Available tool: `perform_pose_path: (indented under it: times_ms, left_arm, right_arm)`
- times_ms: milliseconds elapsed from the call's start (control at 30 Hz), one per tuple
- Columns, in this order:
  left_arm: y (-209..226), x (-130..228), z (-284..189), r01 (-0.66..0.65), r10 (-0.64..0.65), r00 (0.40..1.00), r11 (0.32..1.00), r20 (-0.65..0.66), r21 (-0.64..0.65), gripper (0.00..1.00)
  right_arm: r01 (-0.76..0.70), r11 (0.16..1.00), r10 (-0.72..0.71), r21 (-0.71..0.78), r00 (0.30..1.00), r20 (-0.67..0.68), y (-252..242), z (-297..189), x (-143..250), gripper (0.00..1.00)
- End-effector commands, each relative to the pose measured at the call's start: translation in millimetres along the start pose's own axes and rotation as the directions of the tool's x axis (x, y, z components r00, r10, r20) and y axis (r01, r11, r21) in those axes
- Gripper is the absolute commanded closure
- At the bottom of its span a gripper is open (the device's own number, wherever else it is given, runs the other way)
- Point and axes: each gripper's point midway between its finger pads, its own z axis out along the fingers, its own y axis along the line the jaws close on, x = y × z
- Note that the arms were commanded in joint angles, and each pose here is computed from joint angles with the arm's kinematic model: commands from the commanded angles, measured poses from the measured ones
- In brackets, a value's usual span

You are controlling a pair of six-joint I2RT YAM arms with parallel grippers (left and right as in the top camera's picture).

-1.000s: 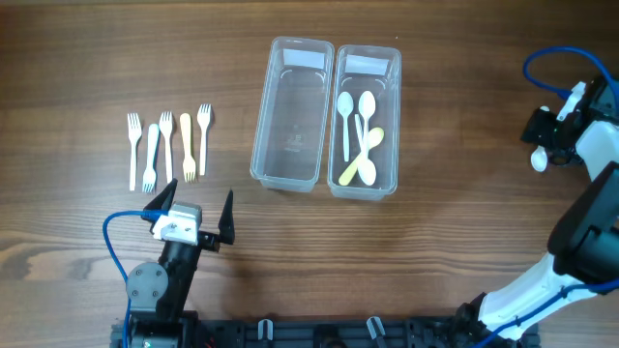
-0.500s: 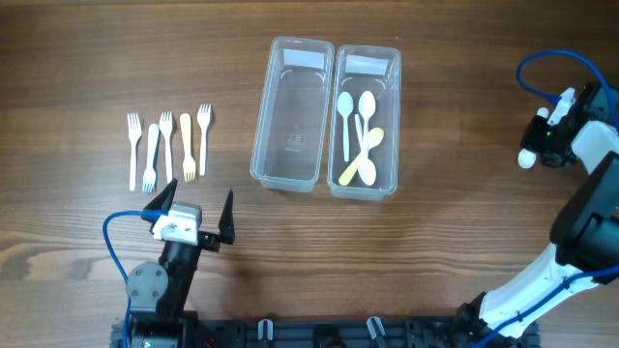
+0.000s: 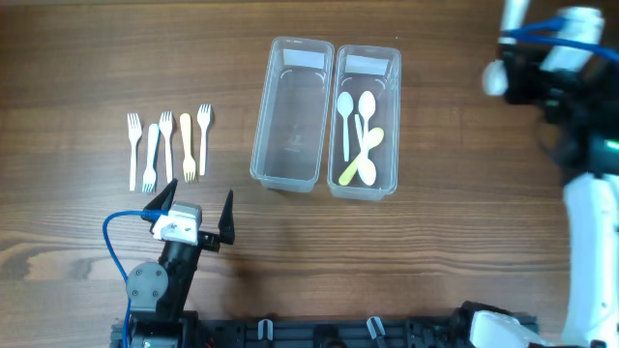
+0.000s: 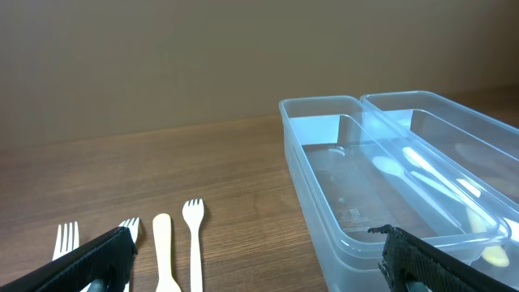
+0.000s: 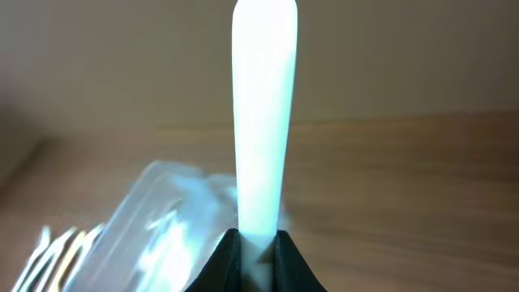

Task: Pack container
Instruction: 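Place last white spoon into right container, lift right arm away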

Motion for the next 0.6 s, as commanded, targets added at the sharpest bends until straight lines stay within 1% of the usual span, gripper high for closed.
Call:
perform_pose_path:
  times_ms: [0, 100, 200, 267, 333, 367, 400, 433, 467, 500, 533, 567]
  left_arm:
    - [0.7, 2.1, 0.2, -0.015, 0.015, 1.0, 1.0, 0.0, -0.003, 0.0]
    - [0.7, 2.1, 0.2, -0.015, 0.015, 1.0, 1.0, 0.0, -0.003, 0.0]
    - [0.8, 2.0, 0.2, -0.015, 0.015, 1.0, 1.0, 0.0, -0.003, 0.0]
    - [0.7, 2.1, 0.2, -0.015, 0.015, 1.0, 1.0, 0.0, -0.003, 0.0]
    - [0.7, 2.1, 0.2, -0.015, 0.015, 1.0, 1.0, 0.0, -0.003, 0.0]
    - [0.7, 2.0, 0.2, -0.015, 0.015, 1.0, 1.0, 0.0, -0.003, 0.0]
    - [0.7, 2.0, 0.2, -0.015, 0.015, 1.0, 1.0, 0.0, -0.003, 0.0]
    - [0.7, 2.1, 0.2, -0.015, 0.015, 1.0, 1.0, 0.0, -0.003, 0.0]
    - [0.7, 2.1, 0.2, -0.015, 0.015, 1.0, 1.0, 0.0, -0.003, 0.0]
    - [0.7, 2.1, 0.2, -0.015, 0.015, 1.0, 1.0, 0.0, -0.003, 0.0]
    - [0.7, 2.0, 0.2, -0.015, 0.015, 1.0, 1.0, 0.0, -0.003, 0.0]
    - [0.7, 2.1, 0.2, -0.015, 0.015, 1.0, 1.0, 0.0, -0.003, 0.0]
  right_arm:
    - [-0.008, 0.999, 0.0, -0.039, 0.98, -0.201, 53.8, 77.8, 65.4, 0.96]
    - [-0.019, 0.997, -0.007, -0.079, 0.949, -0.315, 80.4, 125.8, 114.7, 0.96]
    - [-0.047, 0.995, 0.01, -0.084, 0.916, -0.4, 85.7, 157.1, 156.5, 0.96]
    - [-0.062, 0.995, 0.026, -0.073, 0.908, -0.418, 83.9, 160.6, 163.7, 0.96]
    - [-0.061, 0.995, 0.024, -0.076, 0.912, -0.41, 85.1, 159.0, 160.3, 0.96]
    - [-0.06, 0.995, 0.023, -0.079, 0.914, -0.406, 86.1, 157.6, 158.3, 0.93]
    - [-0.062, 0.995, 0.024, -0.081, 0.912, -0.41, 86.5, 157.2, 159.1, 0.61]
    - [-0.066, 0.994, 0.025, -0.084, 0.91, -0.414, 87.2, 156.7, 160.0, 0.33]
    - [-0.072, 0.992, 0.023, -0.101, 0.908, -0.419, 90.5, 155.6, 160.6, 0.23]
    - [-0.071, 0.988, 0.007, -0.139, 0.91, -0.415, 96.4, 152.3, 157.0, 0.06]
    - [-0.063, 0.985, -0.007, -0.163, 0.917, -0.398, 101.0, 148.5, 149.3, 0.0]
    - [-0.051, 0.985, -0.012, -0.162, 0.931, -0.364, 103.8, 139.9, 131.0, 0.0]
